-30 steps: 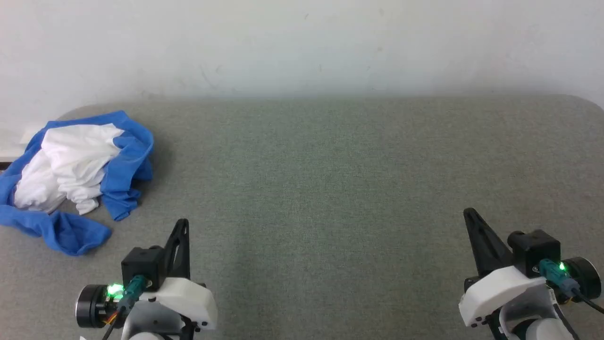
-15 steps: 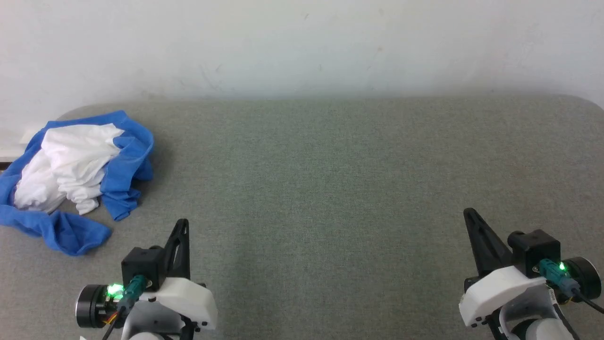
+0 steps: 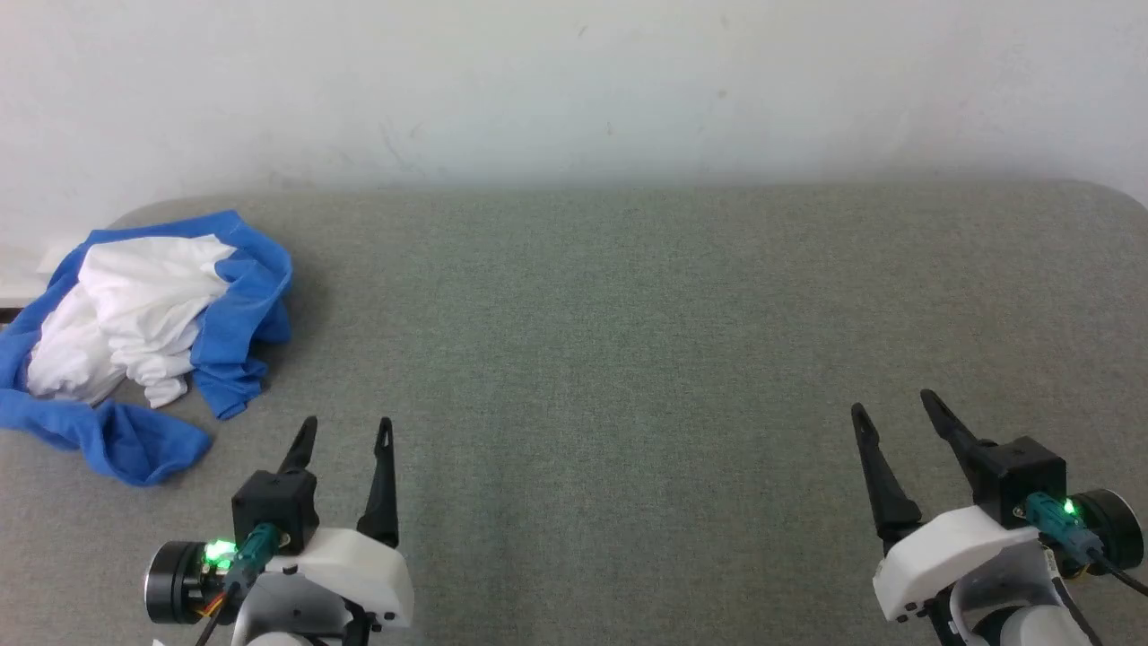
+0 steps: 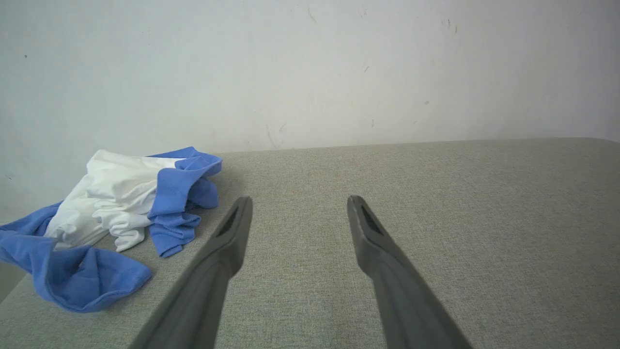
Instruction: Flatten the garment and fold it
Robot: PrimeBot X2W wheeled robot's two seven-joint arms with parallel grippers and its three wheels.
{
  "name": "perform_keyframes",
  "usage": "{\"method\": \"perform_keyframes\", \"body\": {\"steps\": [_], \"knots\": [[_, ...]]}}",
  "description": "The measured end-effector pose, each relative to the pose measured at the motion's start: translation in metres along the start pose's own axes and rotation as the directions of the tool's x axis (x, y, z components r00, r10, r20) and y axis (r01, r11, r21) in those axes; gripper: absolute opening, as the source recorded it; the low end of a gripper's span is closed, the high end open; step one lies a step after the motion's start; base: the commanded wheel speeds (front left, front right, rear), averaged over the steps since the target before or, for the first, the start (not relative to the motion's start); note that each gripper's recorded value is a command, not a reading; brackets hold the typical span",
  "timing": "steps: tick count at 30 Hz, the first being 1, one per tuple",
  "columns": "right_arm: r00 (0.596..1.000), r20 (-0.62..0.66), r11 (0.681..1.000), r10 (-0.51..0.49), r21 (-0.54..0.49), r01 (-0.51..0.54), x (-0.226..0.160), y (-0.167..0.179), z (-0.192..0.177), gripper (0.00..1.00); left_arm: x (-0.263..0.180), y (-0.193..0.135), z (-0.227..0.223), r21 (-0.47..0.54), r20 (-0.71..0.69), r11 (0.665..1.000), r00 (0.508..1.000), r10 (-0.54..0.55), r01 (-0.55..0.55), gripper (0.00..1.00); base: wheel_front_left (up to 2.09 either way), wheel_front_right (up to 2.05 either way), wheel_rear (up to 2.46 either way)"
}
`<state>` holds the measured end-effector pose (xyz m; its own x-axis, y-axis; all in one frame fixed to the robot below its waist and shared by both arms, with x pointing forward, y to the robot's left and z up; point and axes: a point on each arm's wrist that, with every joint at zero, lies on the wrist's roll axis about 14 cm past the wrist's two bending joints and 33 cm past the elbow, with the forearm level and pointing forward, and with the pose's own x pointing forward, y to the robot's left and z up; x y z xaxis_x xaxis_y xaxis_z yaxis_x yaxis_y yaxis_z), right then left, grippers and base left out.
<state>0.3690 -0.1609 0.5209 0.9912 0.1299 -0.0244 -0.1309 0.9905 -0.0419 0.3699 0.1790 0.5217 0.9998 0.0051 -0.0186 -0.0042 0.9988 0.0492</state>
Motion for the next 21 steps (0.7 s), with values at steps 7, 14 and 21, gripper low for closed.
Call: {"method": "perform_keyframes", "body": {"steps": [7, 14, 21], "knots": [[1.000, 0.008, 1.000, -0.020, 0.004, 0.020, -0.001, -0.007, 0.001, 1.00, 0.000, -0.001, 0.001, -0.003, 0.008, 1.000, 1.000, -0.003, 0.003, 1.00, 0.00, 0.00, 0.00], [0.999, 0.020, 0.999, -0.038, 0.011, 0.038, -0.001, -0.013, 0.002, 1.00, -0.001, -0.002, 0.002, -0.011, 0.021, 1.000, 1.000, -0.005, 0.005, 1.00, 0.00, 0.00, 0.00], [0.998, 0.034, 0.998, -0.052, 0.020, 0.052, 0.000, -0.018, 0.003, 1.00, -0.003, 0.001, 0.004, -0.028, 0.035, 1.000, 0.999, 0.010, -0.009, 1.00, 0.00, 0.00, 0.00]]}}
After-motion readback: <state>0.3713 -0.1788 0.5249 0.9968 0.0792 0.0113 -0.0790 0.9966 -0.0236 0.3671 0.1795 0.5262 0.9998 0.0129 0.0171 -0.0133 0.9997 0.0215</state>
